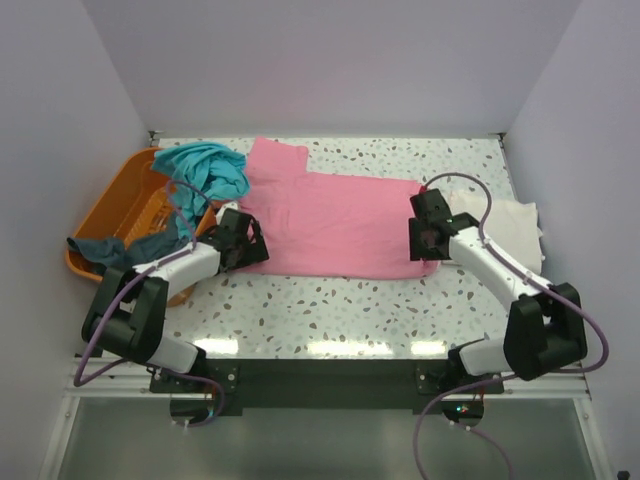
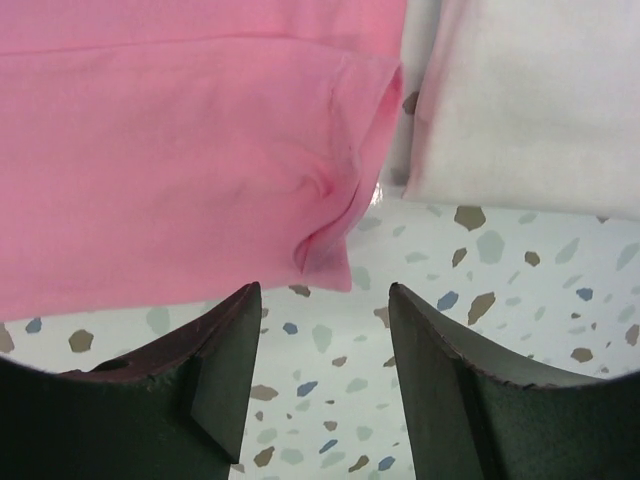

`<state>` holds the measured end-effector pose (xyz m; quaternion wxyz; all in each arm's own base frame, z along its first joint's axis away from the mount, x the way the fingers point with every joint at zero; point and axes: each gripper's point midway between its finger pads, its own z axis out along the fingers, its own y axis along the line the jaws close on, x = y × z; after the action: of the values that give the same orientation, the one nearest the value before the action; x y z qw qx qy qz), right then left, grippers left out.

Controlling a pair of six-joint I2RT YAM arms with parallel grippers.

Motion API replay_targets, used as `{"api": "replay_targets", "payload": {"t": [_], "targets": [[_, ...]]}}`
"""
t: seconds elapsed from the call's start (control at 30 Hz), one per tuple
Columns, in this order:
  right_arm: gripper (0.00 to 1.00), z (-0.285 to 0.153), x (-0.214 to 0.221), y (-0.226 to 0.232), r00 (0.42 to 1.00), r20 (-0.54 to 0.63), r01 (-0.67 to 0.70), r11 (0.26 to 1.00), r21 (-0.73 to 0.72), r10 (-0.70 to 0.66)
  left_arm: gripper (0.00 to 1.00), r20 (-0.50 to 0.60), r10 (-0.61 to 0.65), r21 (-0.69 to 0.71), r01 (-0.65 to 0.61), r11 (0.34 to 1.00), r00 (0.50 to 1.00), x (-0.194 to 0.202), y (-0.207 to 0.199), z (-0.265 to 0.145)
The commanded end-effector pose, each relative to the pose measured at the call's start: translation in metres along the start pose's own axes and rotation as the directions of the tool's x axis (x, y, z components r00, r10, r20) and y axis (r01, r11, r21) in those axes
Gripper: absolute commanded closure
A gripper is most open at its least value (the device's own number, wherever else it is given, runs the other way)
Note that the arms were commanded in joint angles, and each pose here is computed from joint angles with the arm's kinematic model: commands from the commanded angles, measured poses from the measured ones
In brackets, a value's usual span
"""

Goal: Fold and stack the t-shirts
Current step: Fold the tshirt

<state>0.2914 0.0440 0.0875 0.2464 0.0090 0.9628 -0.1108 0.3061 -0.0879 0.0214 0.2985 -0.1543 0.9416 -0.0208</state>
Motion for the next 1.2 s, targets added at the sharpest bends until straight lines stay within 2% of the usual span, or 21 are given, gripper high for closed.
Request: {"api": "replay_targets", "payload": {"t": [0.0,0.1,0.17,0.43,0.63,0.77,0.9,0.97,1.0,1.07,1.17], "targets": [[0.42,-0.008,0.013,0.012,0.998,0.003,-0.062,0.994,-0.085,0.062,0.00,-0.060,0.012,-0.038,-0.015,0.999,0.998,0.019,0.018,0.000],[0.46,-0.002,0.026,0.021,0.997,-0.022,-0.081,0.991,-0.111,0.079,0.00,-0.061,0.011,-0.031,-0.013,0.999,0.998,0.019,0.017,0.000],[0.51,0.002,0.030,0.023,0.996,-0.040,-0.089,0.991,-0.101,0.085,0.00,-0.060,0.012,-0.033,-0.013,0.999,0.998,0.019,0.017,0.000],[0.60,0.035,0.049,0.016,0.991,-0.090,-0.096,0.994,0.049,0.100,0.00,-0.069,0.015,-0.035,-0.017,0.999,0.997,0.022,0.018,0.002],[0.67,0.039,0.042,0.008,0.987,-0.078,-0.132,0.982,0.133,0.143,0.00,-0.070,0.015,-0.039,-0.018,0.999,0.997,0.022,0.018,0.002],[0.88,0.040,0.035,0.002,0.988,-0.063,-0.130,0.977,0.171,0.143,0.00,-0.064,0.018,-0.051,-0.021,0.998,0.998,0.020,0.020,0.002],[1.00,0.032,0.032,-0.020,0.993,-0.062,-0.076,0.957,0.280,0.097,0.00,-0.065,0.016,-0.070,-0.021,0.997,0.998,0.021,0.023,0.004],[1.00,0.026,0.031,-0.030,0.992,-0.068,-0.079,0.946,0.315,0.106,0.00,-0.065,0.017,-0.079,-0.022,0.997,0.998,0.020,0.024,0.004],[1.00,0.022,0.024,-0.024,0.994,-0.064,-0.064,0.963,0.260,0.084,0.00,-0.067,0.017,-0.084,-0.022,0.996,0.998,0.021,0.025,0.004],[1.00,0.013,0.014,-0.029,0.996,-0.056,-0.048,0.962,0.268,0.065,0.00,-0.067,0.016,-0.098,-0.022,0.995,0.998,0.021,0.028,0.005],[1.00,-0.001,0.000,-0.049,0.987,-0.097,0.154,0.937,0.314,-0.129,0.00,-0.073,0.011,-0.101,-0.019,0.995,0.997,0.022,0.029,0.006]]}}
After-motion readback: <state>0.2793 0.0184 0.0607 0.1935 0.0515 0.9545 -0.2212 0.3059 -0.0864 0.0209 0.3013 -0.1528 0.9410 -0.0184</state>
